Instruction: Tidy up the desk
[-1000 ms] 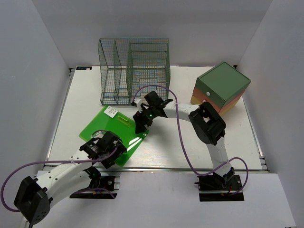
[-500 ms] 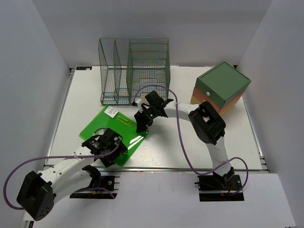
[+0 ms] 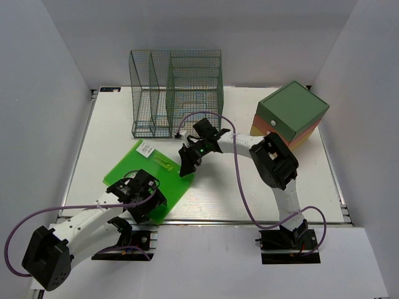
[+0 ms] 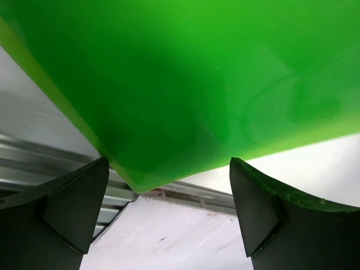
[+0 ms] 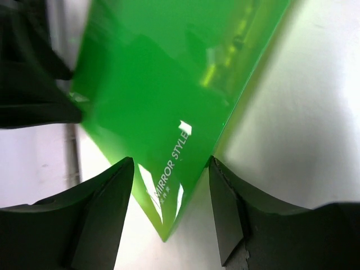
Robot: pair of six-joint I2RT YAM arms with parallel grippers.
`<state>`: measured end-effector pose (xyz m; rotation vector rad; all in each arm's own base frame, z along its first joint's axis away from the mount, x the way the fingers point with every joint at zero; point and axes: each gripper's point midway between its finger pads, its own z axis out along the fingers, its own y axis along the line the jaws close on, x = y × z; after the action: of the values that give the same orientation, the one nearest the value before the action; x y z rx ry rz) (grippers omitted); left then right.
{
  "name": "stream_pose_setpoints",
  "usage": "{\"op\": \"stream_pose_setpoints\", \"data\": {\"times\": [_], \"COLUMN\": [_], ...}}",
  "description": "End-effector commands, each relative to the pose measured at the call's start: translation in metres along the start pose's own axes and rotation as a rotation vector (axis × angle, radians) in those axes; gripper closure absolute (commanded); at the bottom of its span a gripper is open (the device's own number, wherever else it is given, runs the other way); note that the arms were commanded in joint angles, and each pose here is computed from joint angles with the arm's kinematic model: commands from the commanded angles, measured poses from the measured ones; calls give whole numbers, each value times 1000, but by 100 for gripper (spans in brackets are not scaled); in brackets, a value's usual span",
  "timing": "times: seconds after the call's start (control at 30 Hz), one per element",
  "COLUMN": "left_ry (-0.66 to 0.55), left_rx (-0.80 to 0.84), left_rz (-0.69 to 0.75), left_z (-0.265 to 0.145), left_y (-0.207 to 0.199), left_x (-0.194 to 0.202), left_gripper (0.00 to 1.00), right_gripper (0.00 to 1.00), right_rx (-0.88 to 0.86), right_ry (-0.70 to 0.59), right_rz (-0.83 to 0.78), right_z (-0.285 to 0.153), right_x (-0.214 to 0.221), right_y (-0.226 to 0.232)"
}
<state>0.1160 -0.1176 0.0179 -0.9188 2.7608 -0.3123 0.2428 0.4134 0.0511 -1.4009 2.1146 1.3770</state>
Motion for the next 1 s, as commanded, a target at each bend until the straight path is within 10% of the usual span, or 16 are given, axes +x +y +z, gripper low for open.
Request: {"op": "stream_pose_setpoints", "data": {"times": [0.0, 0.97], "left_ry": [-61, -56], "left_rx": [21, 31], "left_rz": [-9, 0], "left_z": [18, 23], "left_y": [1, 0], "left_x": [-9, -11], "left_gripper": [2, 2], "right_gripper": [40, 42], "right_rx": [-337, -183], "right_ry": [33, 164], "right_rz": [34, 181], "right_z": [-6, 34], "right_x": [3, 48], "right_y": [93, 60]}}
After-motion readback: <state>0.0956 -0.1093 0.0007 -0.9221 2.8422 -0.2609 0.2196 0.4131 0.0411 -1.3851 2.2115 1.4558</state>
